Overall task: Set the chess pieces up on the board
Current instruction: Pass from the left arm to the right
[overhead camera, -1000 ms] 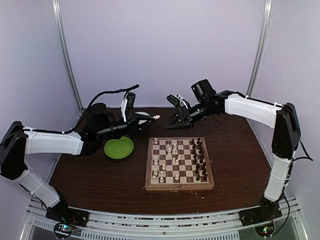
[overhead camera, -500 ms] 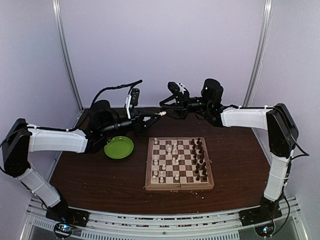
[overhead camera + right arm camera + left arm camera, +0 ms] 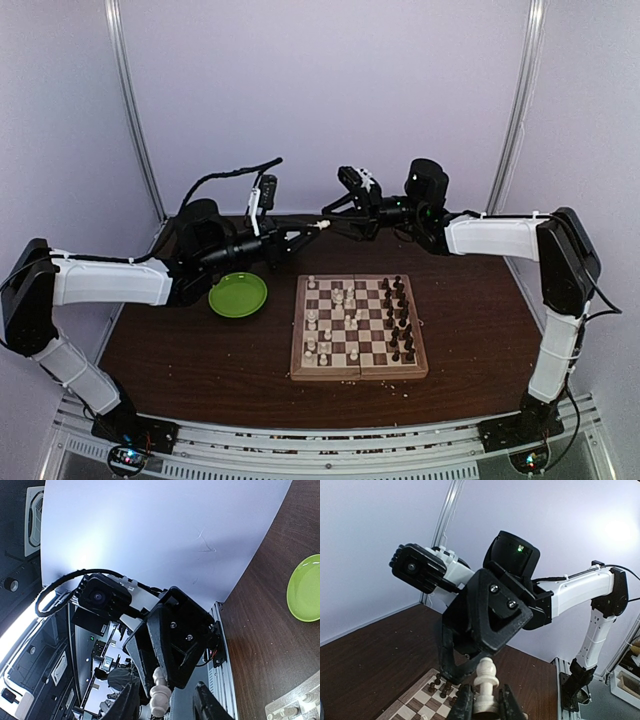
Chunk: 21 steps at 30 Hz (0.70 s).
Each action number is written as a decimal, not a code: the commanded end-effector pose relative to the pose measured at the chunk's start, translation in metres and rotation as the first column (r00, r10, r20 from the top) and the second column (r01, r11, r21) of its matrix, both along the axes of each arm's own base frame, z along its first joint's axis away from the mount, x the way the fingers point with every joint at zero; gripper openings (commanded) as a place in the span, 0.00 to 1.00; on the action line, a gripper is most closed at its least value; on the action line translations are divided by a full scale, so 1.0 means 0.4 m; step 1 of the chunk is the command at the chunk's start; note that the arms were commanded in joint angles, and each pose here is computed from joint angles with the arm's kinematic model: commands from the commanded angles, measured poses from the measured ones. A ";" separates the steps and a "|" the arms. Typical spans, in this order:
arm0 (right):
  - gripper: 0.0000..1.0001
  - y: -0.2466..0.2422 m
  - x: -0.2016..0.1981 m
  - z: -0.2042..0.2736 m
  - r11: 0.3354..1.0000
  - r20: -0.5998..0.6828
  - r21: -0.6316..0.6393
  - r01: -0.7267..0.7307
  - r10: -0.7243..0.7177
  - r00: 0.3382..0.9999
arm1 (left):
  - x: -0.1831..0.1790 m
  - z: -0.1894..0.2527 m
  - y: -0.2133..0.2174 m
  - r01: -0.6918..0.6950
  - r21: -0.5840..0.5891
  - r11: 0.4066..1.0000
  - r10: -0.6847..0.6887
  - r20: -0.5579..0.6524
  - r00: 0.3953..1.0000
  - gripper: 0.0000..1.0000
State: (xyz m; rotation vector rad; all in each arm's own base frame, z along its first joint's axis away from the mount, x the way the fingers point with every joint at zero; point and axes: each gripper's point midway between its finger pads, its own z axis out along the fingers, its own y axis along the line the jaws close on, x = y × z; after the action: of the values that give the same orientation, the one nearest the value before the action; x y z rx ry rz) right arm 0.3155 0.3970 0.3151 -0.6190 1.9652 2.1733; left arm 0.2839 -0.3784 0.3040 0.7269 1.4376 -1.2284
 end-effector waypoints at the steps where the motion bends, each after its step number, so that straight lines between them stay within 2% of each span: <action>1: 0.36 -0.001 -0.044 0.041 0.999 0.058 0.017 -0.033 0.032 0.998 | 0.006 0.020 0.008 -0.027 -0.017 0.999 0.028 0.035 0.999 0.09; 9: 0.30 0.005 -0.062 0.042 0.999 0.065 0.013 -0.046 0.045 0.997 | 0.017 0.004 0.010 -0.051 0.005 0.999 0.050 0.023 0.998 0.09; 15: 0.17 0.007 -0.062 0.038 0.999 0.066 0.010 -0.045 0.045 0.997 | 0.020 -0.005 0.007 -0.052 0.011 0.999 0.052 0.016 0.999 0.10; 18: 0.13 0.007 -0.059 0.036 0.999 0.066 0.010 -0.042 0.041 0.997 | 0.021 -0.012 0.006 -0.052 0.017 0.999 0.051 0.010 0.999 0.09; 20: 0.11 0.009 -0.058 0.036 0.999 0.067 0.010 -0.040 0.039 0.997 | 0.025 -0.016 0.006 -0.059 0.023 0.998 0.058 0.003 0.998 0.12; 21: 0.10 0.010 -0.056 0.034 0.999 0.066 0.009 -0.038 0.037 0.997 | 0.030 -0.020 0.009 -0.071 0.028 0.997 0.071 -0.003 0.997 0.17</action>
State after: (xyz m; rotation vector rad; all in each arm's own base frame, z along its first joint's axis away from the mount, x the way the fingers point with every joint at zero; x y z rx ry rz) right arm 0.3038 0.4048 0.3089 -0.6573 1.9921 2.1658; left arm 0.2906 -0.3764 0.2986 0.7028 1.4665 -1.1902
